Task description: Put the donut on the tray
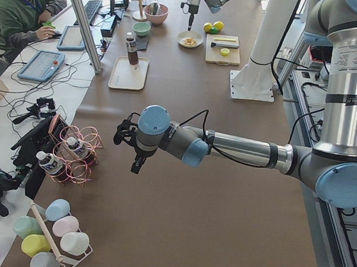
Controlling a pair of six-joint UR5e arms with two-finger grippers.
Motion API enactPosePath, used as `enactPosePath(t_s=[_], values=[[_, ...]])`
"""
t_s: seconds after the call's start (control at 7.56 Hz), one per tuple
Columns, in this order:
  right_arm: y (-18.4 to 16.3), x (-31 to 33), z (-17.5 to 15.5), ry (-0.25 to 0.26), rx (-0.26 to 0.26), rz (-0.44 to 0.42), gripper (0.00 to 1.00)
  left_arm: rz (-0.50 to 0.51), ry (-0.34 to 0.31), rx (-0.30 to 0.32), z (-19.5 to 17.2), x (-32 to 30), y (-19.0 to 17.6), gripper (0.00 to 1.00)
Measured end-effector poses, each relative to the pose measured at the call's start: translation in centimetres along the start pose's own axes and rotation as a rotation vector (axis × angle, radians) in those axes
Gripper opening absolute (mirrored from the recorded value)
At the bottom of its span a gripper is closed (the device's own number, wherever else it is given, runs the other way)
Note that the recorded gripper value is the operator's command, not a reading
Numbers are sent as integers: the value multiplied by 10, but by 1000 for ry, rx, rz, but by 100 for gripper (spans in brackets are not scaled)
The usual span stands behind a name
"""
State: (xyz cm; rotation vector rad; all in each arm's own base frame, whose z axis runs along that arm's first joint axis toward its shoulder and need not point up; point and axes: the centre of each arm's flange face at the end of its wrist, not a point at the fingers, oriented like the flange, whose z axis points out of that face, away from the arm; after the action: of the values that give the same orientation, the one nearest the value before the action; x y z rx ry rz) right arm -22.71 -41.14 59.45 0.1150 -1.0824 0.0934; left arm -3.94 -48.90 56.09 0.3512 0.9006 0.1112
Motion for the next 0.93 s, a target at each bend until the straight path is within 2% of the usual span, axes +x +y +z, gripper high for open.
enactPosePath(t_s=[0.13,0.26,0.4,0.93], values=[[6,3,7,-1,3,3,44,1,0,1,0,1,-1,100],[9,5,13,4,3,4,19,2,1,1,0,1,-2,100],[12,5,17,7,0,-1,0,3,1,1,0,2,-2,100],[10,-14,19,-22,-4,-34,0,4,2,2,0,2,-2,100]])
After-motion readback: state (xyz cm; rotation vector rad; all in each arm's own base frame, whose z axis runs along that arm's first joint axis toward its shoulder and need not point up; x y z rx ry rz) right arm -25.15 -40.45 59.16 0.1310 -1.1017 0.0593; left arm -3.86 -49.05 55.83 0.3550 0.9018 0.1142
